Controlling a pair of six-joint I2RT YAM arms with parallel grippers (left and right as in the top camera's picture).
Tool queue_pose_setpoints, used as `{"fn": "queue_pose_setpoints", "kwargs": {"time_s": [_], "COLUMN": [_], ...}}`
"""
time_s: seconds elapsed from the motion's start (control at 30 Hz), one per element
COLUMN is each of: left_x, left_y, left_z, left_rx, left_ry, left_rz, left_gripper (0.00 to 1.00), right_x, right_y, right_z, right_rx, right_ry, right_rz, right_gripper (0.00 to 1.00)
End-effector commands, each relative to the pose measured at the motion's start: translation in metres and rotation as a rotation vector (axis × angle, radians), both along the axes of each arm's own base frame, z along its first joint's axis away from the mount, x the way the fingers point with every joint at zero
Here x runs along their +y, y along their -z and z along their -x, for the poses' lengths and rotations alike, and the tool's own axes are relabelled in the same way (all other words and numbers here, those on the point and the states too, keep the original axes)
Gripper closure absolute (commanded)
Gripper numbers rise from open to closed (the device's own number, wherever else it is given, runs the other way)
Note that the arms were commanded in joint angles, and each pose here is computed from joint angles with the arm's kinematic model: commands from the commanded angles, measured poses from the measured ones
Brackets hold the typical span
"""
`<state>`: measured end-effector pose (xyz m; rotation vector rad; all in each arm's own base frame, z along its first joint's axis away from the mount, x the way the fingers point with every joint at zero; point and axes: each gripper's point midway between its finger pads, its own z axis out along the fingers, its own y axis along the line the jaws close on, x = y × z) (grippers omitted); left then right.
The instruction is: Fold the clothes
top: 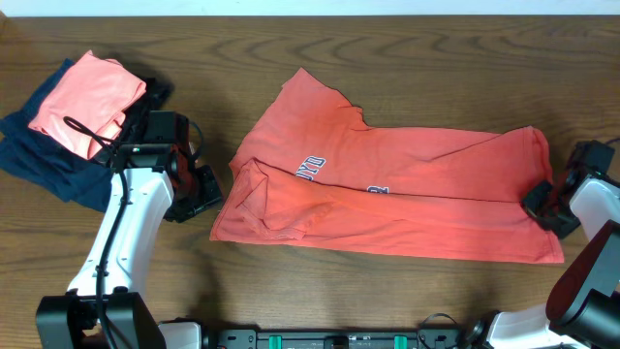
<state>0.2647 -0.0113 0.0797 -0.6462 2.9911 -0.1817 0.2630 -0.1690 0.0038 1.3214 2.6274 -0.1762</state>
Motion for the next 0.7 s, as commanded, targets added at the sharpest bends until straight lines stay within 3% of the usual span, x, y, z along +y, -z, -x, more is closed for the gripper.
{"fn": "queue_pose_setpoints", "kwargs": {"time_s": [0.0, 0.07, 0.2, 0.43, 0.57, 0.67], "left_x": [0.001, 0.001, 0.001, 0.001, -0.006, -0.032], "left_y": [0.0, 0.0, 0.0, -0.002, -0.019, -0.043], "left_z": [0.002, 0.002, 0.002, -0.007, -0.029, -0.062], "left_rx": [0.0, 0.0, 0.001, -0.035, -0.122, -0.283], "left_ry": [0.005, 0.005, 0.005, 0.005, 0.069, 0.196], "left_rz": [-0.009, -0.009, -0.009, -0.009, 0.015, 0.104], "left_gripper": [0.54, 0.54, 0.54, 0.54, 0.51, 0.36], "right_x": [-0.004, -0.006, -0.019, -0.032, -0.023, -0.015], "right_y": [-0.001, -0.002, -0.002, -0.002, -0.007, -0.027], "right_z": [-0.007, -0.009, 0.009, 0.055, 0.043, 0.016], "right_rx": [-0.039, -0.045, 0.031, 0.176, 0.122, 0.025], "right_ry": [0.008, 0.009, 0.042, 0.205, 0.188, 0.103], "right_rz": [0.009, 0.017, 0.08, 0.144, 0.05, -0.03], "right_gripper": [0.95, 0.83, 0.81, 0.59, 0.49, 0.42]}}
